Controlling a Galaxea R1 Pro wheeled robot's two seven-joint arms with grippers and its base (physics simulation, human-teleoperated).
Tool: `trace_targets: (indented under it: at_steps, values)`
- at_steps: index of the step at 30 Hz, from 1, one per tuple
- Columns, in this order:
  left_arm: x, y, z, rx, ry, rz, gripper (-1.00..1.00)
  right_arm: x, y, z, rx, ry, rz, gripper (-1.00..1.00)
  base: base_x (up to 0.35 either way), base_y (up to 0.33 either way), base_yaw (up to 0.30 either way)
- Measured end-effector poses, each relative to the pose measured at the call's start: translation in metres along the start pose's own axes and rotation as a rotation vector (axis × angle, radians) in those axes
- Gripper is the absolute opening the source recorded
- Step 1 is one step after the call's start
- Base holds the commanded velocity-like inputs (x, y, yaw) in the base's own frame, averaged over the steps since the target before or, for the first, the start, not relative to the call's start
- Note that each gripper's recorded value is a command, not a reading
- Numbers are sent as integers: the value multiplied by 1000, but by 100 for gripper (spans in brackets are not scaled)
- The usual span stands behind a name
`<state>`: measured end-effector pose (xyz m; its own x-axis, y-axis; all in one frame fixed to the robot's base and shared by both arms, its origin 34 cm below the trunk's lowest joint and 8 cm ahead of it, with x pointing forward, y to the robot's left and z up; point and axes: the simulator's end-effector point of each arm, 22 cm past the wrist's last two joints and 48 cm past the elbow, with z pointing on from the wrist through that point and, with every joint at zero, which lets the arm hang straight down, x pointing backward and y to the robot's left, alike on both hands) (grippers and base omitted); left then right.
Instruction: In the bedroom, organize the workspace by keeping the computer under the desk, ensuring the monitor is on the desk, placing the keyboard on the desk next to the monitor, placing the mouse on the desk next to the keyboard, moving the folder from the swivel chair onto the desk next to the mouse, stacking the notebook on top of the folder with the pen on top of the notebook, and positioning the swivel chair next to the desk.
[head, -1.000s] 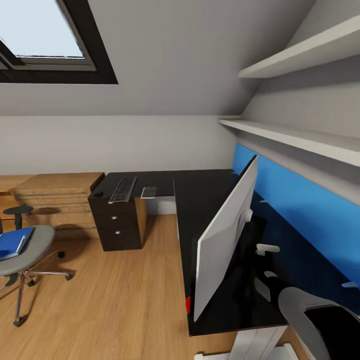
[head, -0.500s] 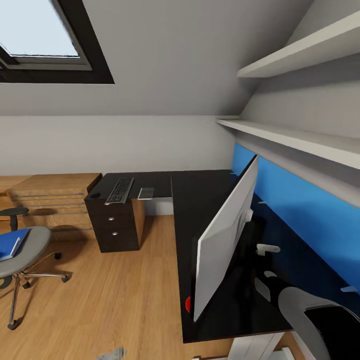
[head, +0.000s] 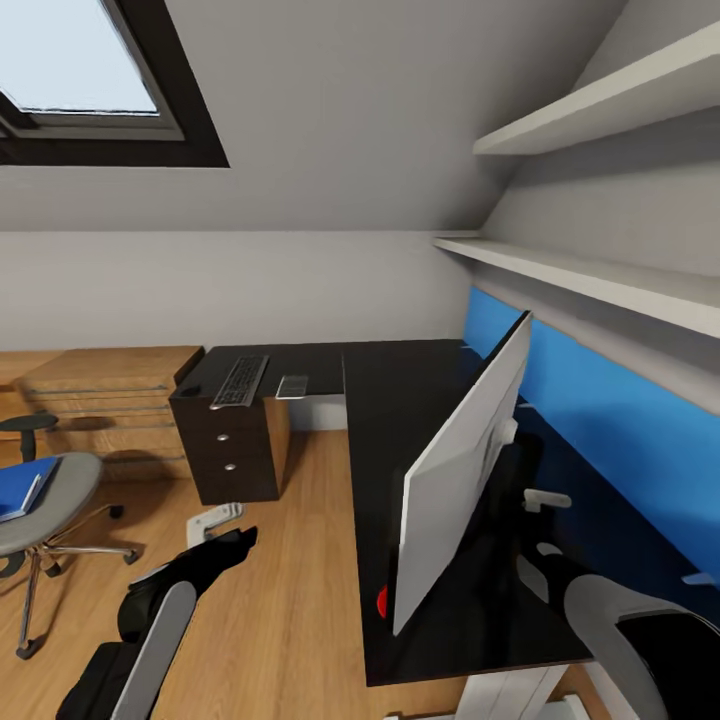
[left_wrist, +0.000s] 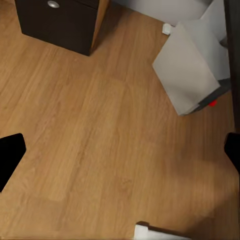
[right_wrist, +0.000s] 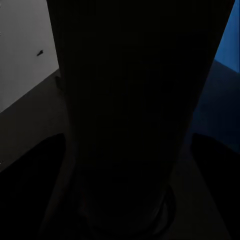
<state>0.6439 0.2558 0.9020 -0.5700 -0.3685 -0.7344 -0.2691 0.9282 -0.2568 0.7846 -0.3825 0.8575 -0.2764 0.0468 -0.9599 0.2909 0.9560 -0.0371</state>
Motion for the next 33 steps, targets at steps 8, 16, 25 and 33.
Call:
trace_targets:
  at_steps: [8,16,25,33]
  values:
    - [-3,9,1,-15,-3,13,100,-1,0,0,0,-1,-3,-100,0,0,238]
    - [-8,22,1,-34,-12,37,100,-1,0,0,-3,0,-6,-100,0,-17,124]
    - [-9,23,1,-37,-13,39,100,0,0,0,-2,0,-4,-100,1,-175,2]
    - [-9,23,0,-36,-13,39,100,-2,6,0,-26,1,-16,-100,163,-137,0]
